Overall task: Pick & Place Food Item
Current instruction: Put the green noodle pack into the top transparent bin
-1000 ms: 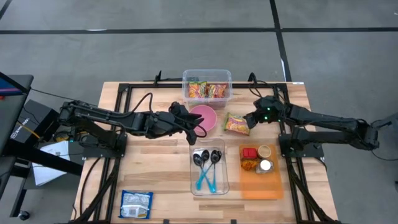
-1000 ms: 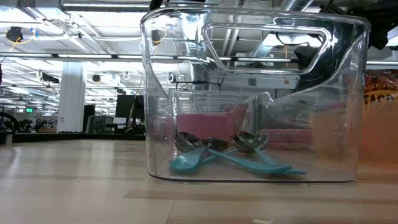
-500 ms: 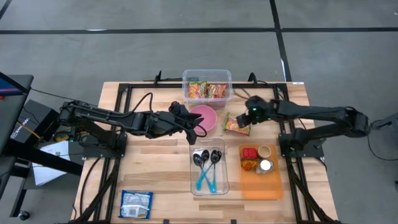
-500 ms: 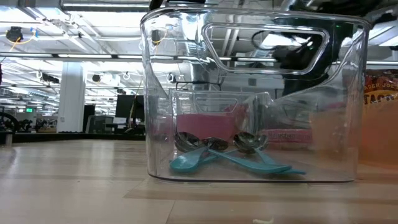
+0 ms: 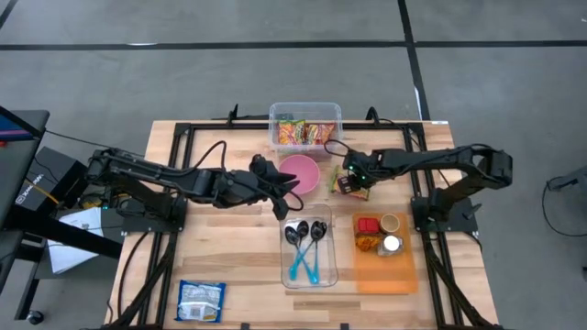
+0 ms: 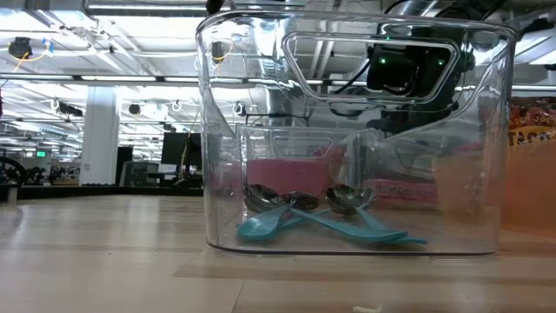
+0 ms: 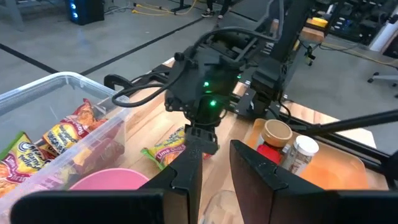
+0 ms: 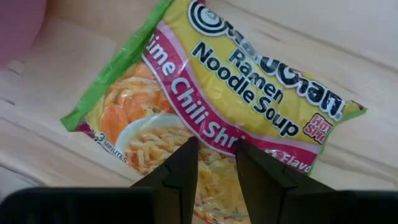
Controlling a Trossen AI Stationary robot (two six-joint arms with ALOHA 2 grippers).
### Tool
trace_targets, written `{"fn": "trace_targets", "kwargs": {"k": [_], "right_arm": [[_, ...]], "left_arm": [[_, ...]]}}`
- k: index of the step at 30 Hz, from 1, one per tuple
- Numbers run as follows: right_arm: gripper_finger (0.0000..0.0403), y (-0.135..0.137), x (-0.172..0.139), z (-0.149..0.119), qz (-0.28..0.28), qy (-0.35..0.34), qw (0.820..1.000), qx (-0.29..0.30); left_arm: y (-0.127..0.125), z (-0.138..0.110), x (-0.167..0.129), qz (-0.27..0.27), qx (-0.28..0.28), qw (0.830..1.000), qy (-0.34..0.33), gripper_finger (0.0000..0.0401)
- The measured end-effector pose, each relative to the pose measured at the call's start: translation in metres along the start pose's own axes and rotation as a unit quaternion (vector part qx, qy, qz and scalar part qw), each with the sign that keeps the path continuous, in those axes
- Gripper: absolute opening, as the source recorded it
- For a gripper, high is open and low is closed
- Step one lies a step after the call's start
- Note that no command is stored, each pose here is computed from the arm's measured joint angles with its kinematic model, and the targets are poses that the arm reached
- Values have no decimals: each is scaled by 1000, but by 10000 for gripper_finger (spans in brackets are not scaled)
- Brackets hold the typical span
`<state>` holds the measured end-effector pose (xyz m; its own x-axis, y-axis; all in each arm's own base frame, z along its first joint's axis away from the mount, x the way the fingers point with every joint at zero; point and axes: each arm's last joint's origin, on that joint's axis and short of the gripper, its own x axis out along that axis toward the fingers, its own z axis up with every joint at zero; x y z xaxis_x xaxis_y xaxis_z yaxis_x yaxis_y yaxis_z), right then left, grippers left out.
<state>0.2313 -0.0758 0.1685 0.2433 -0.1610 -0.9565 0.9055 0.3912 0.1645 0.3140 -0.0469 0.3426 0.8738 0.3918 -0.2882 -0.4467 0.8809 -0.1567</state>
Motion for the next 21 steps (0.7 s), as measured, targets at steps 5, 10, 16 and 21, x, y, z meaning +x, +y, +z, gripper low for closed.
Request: {"fn": "trace_targets", "kwargs": {"k": [5,10,16,21], "right_arm": [[103,2,0,0,4,-3,1000,-2],[100,1,1,2,8,-9,1000,3],[64,2,7,4,-9,-12,1000,0],[7,7,13,2,-7,-15,1000,-14]], "left_arm": [[-2,-1,-2,-4,3,1000,2,76],[-3,-1,-2,-5,3,1000,2,76],[-3,-1,-2,-5,1,1000,2,76],[-4,-2,-3,-8,1,1000,3,76]]}}
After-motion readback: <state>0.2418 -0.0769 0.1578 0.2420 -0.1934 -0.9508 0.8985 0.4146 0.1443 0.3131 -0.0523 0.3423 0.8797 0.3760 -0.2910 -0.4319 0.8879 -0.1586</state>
